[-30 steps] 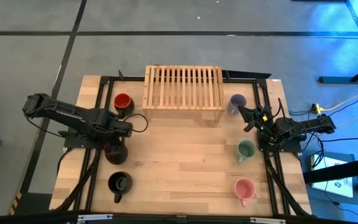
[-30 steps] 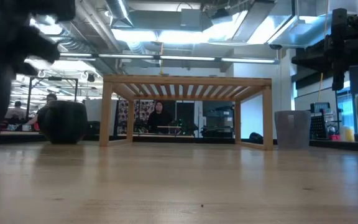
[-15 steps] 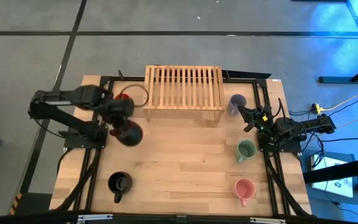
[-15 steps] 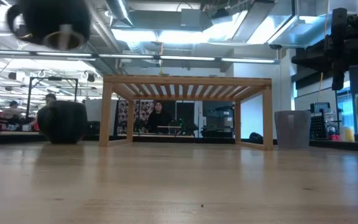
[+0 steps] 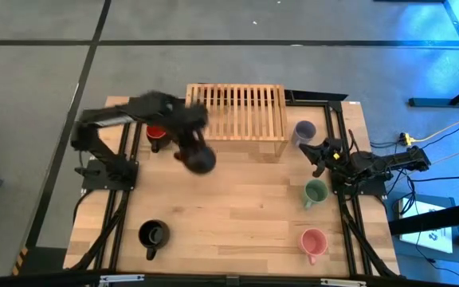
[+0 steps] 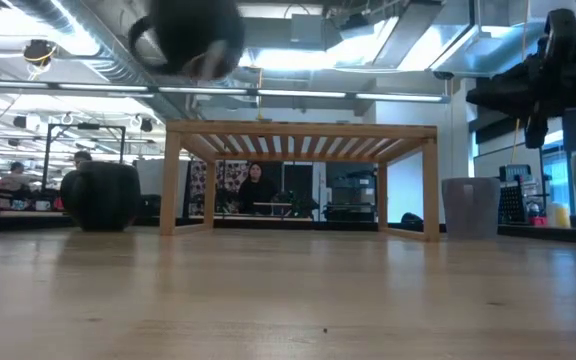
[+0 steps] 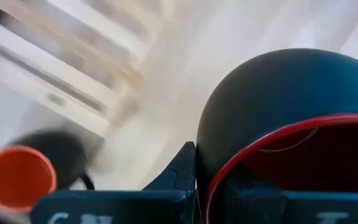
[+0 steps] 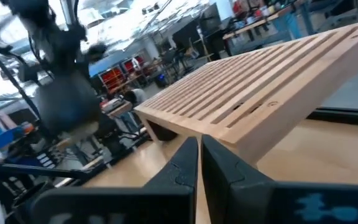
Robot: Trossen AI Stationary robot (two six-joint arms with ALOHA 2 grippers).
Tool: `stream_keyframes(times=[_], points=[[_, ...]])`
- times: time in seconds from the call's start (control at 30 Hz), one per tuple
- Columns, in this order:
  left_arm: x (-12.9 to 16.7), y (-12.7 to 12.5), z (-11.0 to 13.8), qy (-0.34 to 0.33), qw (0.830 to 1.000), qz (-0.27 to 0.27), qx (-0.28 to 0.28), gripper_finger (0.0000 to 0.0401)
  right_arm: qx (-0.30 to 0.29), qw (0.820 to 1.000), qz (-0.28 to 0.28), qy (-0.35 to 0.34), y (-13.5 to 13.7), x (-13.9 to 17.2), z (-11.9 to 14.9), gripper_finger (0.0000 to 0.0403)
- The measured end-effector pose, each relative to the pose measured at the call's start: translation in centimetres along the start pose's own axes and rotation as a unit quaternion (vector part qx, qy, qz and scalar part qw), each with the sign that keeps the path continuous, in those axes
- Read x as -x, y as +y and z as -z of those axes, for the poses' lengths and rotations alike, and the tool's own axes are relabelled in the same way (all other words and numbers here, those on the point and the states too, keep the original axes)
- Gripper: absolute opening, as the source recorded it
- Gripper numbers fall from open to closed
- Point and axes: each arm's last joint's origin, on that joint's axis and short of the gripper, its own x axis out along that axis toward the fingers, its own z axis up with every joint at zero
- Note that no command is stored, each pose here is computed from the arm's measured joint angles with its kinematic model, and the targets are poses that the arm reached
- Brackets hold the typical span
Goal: Place coffee mugs
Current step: Put the black red mug onto the shelf
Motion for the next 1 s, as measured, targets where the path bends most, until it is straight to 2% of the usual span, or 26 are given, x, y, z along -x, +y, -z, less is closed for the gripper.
stream_keyframes(times=[0.07,0.17,0.2,0.3,0.4,0.53,0.73,1.0], points=[[-2.0,-1.7,-0.2,0.039,0.999,-0.009,-0.029,0.0016,0.0,1.0,-0.005,0.005,0.0,0.0,0.1,0.001],[-5.0,-3.5,-0.8,0.063,0.997,-0.029,-0.046,0.0016,0.003,1.0,-0.004,0.006,0.0,0.0,0.1,0.001],[-6.1,-3.9,-0.9,0.071,0.996,-0.04,-0.036,0.0016,0.005,1.0,-0.001,0.006,0.0,-0.1,0.1,0.001],[-9.2,-4.6,-1.8,0.081,0.992,-0.082,0.047,0.0016,0.005,1.0,0.01,0.001,0.0,-0.1,0.1,0.001],[-12.0,-5.2,-2.8,0.098,0.989,-0.093,0.061,0.0016,0.006,0.999,0.041,-0.013,-0.2,0.0,0.0,0.001],[-15.2,-6.3,-3.8,0.101,0.99,-0.075,0.062,0.0016,0.005,0.996,0.08,-0.031,-0.5,0.0,-0.1,0.001],[-17.5,-6.4,-4.8,0.077,0.99,-0.096,0.071,0.0017,-0.004,0.994,0.099,-0.041,-0.6,0.0,-0.1,0.001],[-17.9,-6.1,-5.5,0.057,0.991,-0.088,0.079,0.0017,-0.005,0.992,0.114,-0.048,-0.7,0.0,-0.1,0.001]])
